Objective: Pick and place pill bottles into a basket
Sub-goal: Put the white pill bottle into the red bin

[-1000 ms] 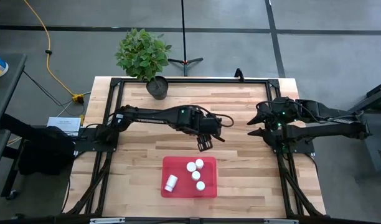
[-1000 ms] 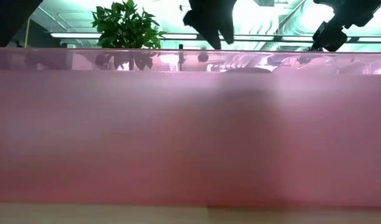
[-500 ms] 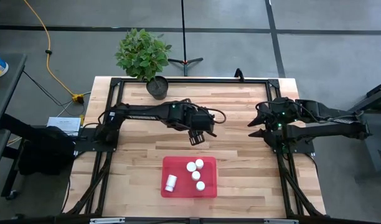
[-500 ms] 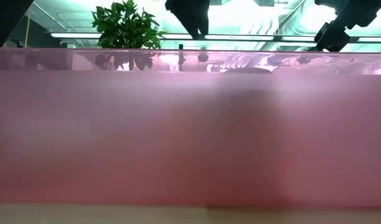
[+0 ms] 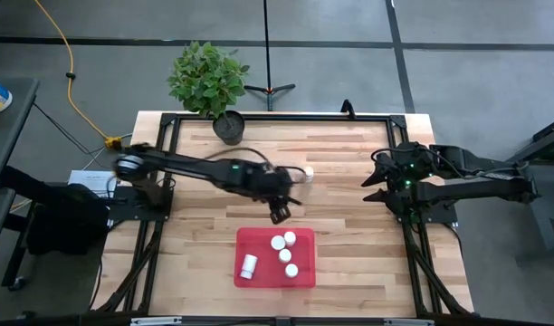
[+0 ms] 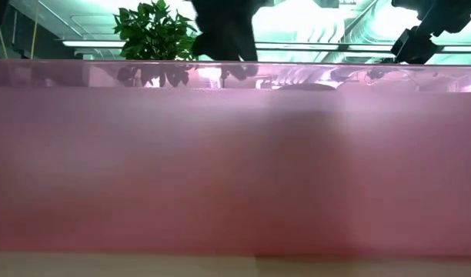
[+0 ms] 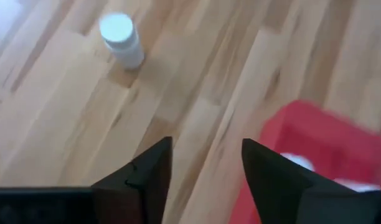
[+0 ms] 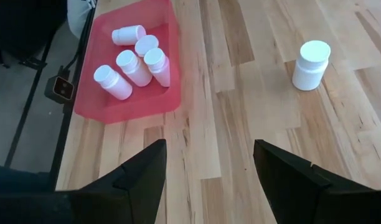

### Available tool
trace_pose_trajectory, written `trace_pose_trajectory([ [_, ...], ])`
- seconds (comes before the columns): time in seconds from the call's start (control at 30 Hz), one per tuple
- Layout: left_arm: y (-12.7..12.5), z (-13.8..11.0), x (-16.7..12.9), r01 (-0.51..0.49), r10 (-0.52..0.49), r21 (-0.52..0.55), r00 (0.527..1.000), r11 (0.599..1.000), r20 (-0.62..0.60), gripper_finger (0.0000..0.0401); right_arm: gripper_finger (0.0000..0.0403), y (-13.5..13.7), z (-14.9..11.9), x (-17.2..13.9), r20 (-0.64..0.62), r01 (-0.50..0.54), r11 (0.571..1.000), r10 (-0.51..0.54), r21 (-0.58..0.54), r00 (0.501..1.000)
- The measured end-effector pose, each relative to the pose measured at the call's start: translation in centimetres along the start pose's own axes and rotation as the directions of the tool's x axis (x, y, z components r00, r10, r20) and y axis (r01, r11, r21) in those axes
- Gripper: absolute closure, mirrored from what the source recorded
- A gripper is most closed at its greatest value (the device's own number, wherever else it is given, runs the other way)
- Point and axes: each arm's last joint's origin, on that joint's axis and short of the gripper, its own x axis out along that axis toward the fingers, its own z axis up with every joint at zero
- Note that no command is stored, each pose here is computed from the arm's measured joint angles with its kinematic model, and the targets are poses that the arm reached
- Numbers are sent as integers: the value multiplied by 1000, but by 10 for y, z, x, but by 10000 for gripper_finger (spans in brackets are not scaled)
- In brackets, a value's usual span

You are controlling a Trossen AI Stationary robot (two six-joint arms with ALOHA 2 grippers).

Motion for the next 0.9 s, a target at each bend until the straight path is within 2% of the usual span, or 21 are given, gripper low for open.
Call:
trace_pose_trajectory([
  [0.13, 17, -25, -15, 104, -84, -111, 981, 988, 175, 208, 171, 0, 0, 0, 3, 2, 1000, -1, -6, 1000],
  [0.2, 25, -35, -27, 186, -135, -152, 945, 971, 298, 223, 171, 0, 0, 0, 5, 11, 1000, -11, -11, 1000],
  [0.3, 37, -55, -36, 275, -182, -183, 895, 944, 407, 239, 171, -2, 1, 1, 6, 44, 999, -44, -15, 999],
  [0.43, 50, -82, -38, 345, -202, -219, 848, 913, 490, 253, 171, -4, 5, 11, -27, 74, 997, -74, -24, 997],
  [0.57, 58, -101, -35, 370, -211, -231, 832, 900, 513, 263, 171, -8, 13, 31, -81, 85, 995, -89, -55, 993],
  [0.73, 64, -114, -33, 338, -198, -225, 855, 914, 479, 269, 171, -16, 23, 60, -132, 87, 994, -96, -73, 987],
  [0.9, 72, -131, -27, 291, -161, -236, 878, 927, 451, 274, 171, -31, 29, 83, -189, 79, 996, -84, -38, 978],
])
